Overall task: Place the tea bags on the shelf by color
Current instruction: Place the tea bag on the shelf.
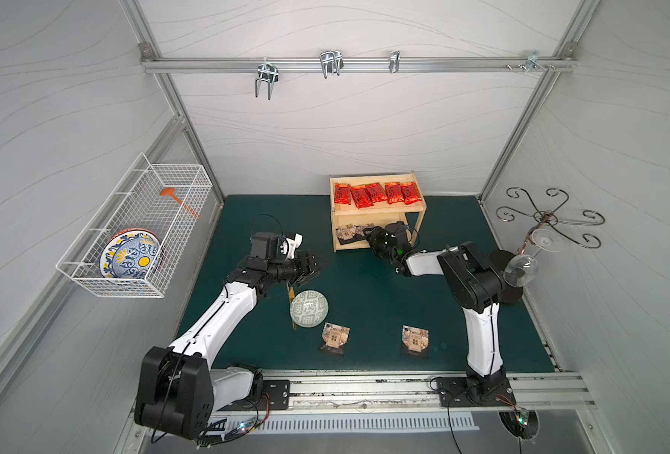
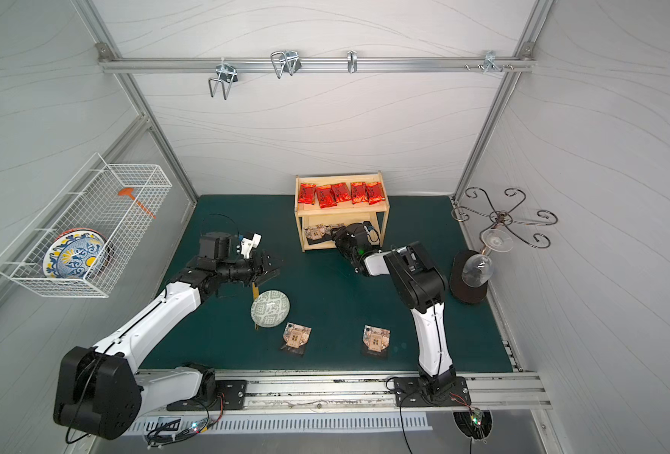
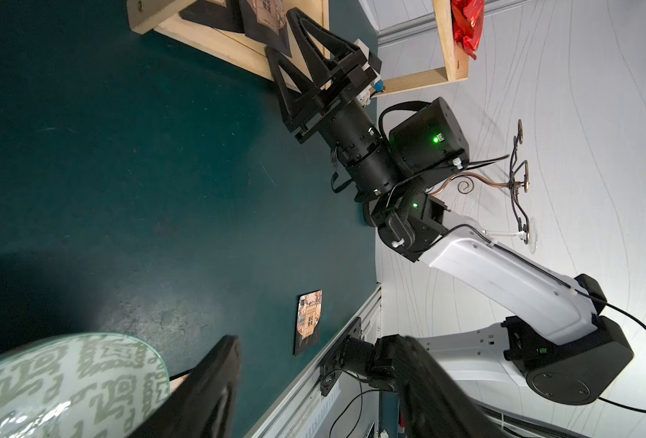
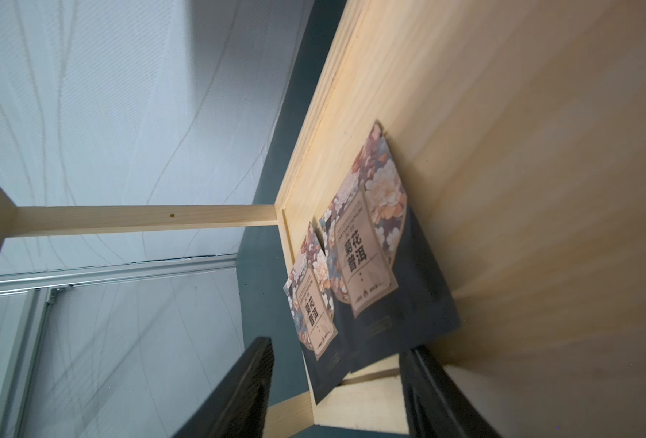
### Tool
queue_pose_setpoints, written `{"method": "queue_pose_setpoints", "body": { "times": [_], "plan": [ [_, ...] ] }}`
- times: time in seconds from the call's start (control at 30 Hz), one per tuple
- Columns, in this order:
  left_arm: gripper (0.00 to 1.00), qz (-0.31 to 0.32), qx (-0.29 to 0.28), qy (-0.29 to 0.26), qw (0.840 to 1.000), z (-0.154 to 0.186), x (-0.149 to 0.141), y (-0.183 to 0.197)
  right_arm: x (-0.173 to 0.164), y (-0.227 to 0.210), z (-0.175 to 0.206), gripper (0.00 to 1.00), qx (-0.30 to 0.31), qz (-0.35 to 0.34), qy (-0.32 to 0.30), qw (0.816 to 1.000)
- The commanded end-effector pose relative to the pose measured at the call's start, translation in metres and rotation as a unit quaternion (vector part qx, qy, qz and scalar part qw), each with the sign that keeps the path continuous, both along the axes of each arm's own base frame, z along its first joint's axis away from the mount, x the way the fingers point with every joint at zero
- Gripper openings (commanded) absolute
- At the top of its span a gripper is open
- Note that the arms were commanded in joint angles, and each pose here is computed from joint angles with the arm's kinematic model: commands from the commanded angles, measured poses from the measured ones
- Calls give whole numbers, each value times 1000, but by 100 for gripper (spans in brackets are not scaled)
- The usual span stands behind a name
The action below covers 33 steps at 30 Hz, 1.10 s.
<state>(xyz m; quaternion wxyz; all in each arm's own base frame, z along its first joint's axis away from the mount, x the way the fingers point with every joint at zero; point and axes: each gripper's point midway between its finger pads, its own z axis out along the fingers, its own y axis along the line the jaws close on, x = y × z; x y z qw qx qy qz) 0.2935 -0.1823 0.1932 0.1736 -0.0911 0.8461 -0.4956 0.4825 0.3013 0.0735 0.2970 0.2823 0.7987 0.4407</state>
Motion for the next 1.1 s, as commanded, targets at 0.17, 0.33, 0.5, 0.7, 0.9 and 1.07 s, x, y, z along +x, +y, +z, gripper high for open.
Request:
{"method": "queue_pose_setpoints", "body": {
  "times": [0.17,0.33,0.5,0.7,0.9,1.07],
  "plan": [
    [69,-1,-15,-30,999,13,3,-1,-21,-10,-8,63,-48,27,73,996],
    [69,2,-9,-29,1000,13,3,1,-35,-8,13,62,-63,66,39,995],
    [68,13,28,-14,999,4,1,9,-87,-3,49,60,-137,164,-69,974],
    [69,45,79,29,995,-20,-4,25,-212,20,48,59,-309,319,-229,866],
    [71,65,97,34,993,-27,-5,32,-320,55,24,66,-412,435,-376,707],
    [72,70,104,39,991,-32,-6,34,-373,88,0,75,-452,490,-424,613]
  ]
}}
